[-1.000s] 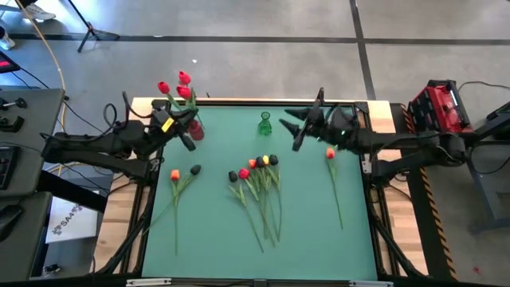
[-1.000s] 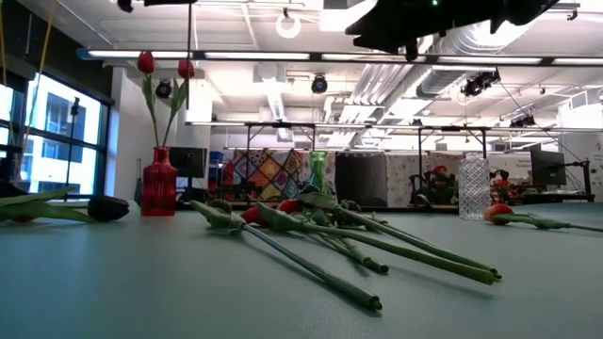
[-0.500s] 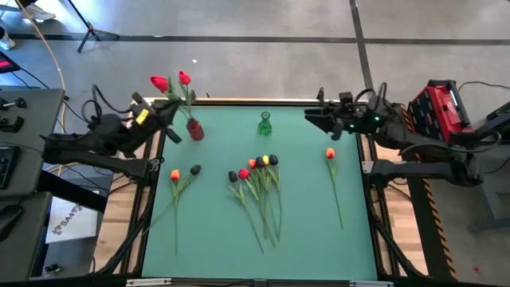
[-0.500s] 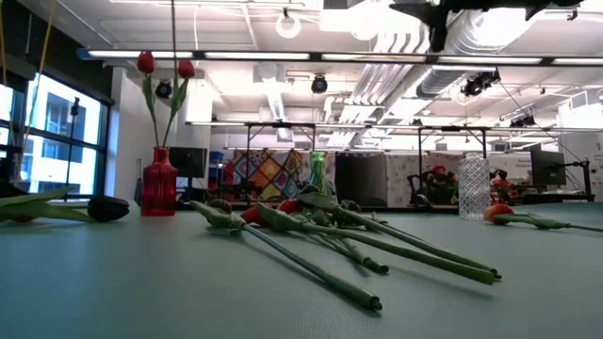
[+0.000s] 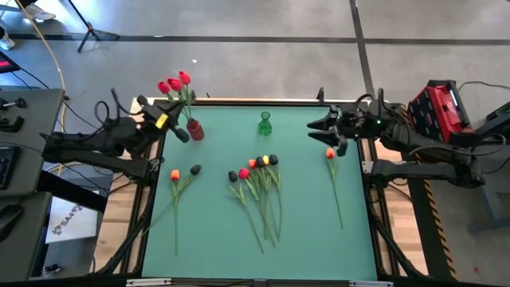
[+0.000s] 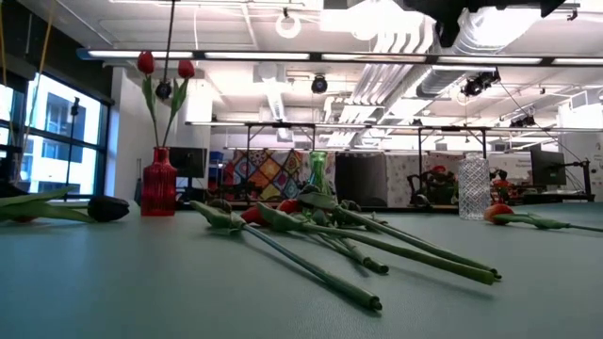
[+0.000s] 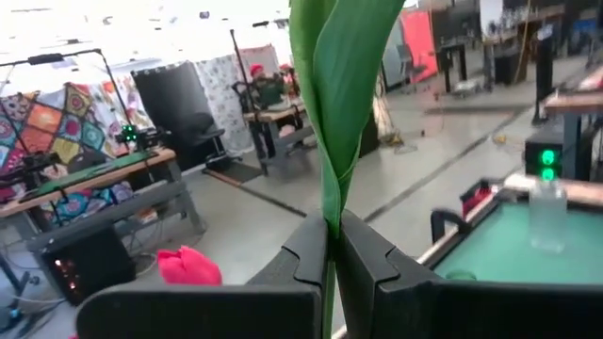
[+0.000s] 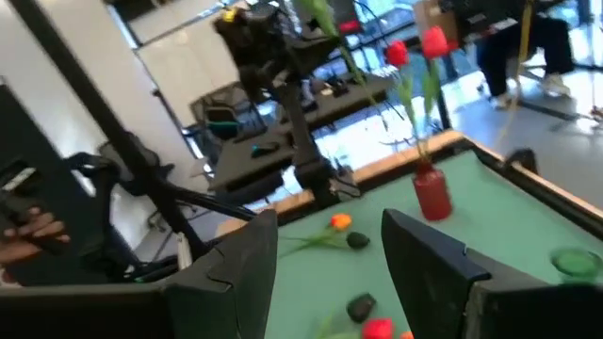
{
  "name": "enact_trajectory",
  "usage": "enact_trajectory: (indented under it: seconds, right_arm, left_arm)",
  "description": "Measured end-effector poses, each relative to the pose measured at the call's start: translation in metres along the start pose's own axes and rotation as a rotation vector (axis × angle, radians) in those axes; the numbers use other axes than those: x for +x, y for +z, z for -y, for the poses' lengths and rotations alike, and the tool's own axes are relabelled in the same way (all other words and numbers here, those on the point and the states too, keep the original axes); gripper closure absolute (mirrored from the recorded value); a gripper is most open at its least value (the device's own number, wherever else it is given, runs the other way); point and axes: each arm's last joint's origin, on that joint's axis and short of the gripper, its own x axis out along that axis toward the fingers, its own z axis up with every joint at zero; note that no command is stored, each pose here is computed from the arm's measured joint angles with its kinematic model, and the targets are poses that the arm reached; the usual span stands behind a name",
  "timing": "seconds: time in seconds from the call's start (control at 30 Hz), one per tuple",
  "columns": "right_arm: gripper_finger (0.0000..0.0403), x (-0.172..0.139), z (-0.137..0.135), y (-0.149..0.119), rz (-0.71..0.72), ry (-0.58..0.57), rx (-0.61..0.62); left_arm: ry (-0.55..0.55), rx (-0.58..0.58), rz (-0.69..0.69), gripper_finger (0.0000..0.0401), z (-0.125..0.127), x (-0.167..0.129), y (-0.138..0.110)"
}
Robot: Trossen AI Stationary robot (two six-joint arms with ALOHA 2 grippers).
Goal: Sort flowers into vase by color
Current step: Put the red tulip into the red vase
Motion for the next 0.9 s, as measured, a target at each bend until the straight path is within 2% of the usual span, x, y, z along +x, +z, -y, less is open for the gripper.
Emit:
enact_trajectory:
  seconds: [0.2,0.3,0.47,0.67,0.9]
  right_arm:
    - [0.0222,0.005,0.006,0.000,0.035,-0.126,0.024]
    - [0.0222,0.007,0.008,0.001,0.058,-0.152,0.019]
    - [0.0222,0.007,0.008,0.001,0.054,-0.153,0.019]
    - [0.0222,0.007,0.009,0.001,0.052,-0.158,-0.006]
    - [0.0222,0.005,0.014,0.000,0.040,-0.191,-0.024]
  left_arm:
    - [0.044,-0.017,-0.057,0.0401,0.005,0.004,-0.038]
    - [0.065,-0.041,-0.023,0.0401,0.005,0.004,-0.048]
    - [0.120,-0.052,0.042,0.0401,0.005,0.007,-0.056]
    - [0.166,-0.044,0.027,0.0401,0.002,0.012,-0.062]
    - [0.221,-0.090,0.018,0.0401,-0.005,0.018,-0.064]
